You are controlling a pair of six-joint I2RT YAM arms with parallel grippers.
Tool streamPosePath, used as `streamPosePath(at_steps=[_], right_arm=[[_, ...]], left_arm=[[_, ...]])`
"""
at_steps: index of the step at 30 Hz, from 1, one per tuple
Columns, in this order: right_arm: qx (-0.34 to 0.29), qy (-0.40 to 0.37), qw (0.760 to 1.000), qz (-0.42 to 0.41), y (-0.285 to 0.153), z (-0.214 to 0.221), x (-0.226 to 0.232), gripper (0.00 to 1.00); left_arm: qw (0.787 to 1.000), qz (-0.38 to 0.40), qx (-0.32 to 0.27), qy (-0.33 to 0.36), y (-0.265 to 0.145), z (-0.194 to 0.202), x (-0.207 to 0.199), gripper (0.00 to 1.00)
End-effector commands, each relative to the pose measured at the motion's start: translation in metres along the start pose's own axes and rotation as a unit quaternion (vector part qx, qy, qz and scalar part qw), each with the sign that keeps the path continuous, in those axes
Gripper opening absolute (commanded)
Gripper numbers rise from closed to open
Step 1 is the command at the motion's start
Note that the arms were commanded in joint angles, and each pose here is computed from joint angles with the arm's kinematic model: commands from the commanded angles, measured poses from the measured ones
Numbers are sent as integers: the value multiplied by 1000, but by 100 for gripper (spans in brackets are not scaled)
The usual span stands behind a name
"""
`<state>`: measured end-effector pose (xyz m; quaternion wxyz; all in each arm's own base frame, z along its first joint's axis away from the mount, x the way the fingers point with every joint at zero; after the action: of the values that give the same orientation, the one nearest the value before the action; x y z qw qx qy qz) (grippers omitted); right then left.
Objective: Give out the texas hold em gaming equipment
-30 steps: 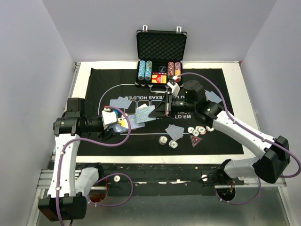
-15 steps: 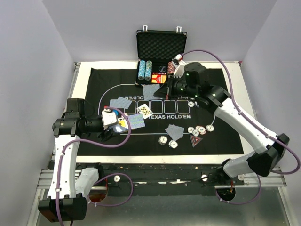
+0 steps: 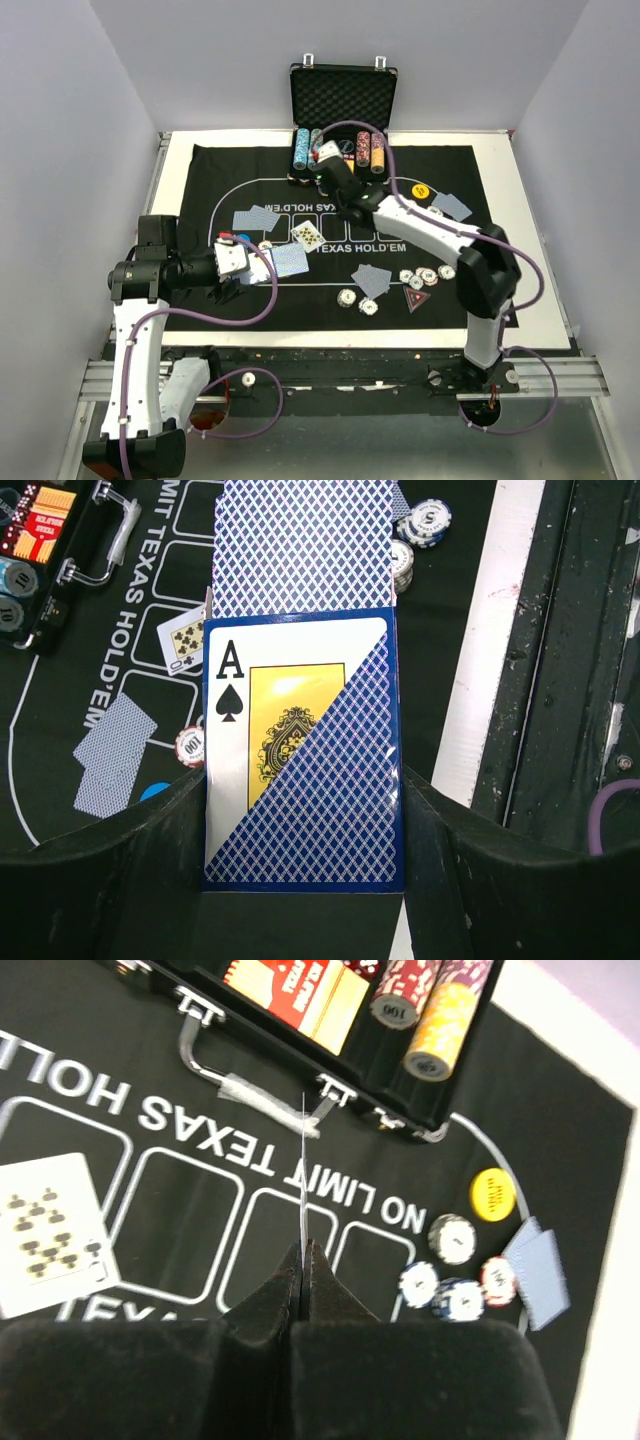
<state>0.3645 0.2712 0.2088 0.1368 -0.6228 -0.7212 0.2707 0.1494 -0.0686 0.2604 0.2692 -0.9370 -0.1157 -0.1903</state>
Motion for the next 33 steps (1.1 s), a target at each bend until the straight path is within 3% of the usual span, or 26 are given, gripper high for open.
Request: streamPosePath(at_steps=[1,14,30,33], right_arm=[[-65,-108,985,117,10,-20,12,1],[-32,-246,961,122,45,61,79,1],[55,-227,969,76,48,130,80,1],[63,-214,973,51,45,133,84,6]], left_arm=[[1000,4,-29,3,-1,-11,-9,44],[1000,2,-30,10,-4,-16,-14,44],[1000,0,-28,12,-5,-16,-11,44],[1000,0,-27,11,-5,-17,-10,45]])
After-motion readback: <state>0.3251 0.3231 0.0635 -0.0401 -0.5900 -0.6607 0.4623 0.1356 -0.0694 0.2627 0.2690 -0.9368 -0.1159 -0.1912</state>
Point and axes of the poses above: each gripper's point midway between its finger pads, its own y axis out along the fingers, its own x axis along the line the jaws close on, z = x × y, the point moved 6 cm from there along -y, back along the fingers, and after that the axes turned 15 degrees about y, right-handed, at the moved point
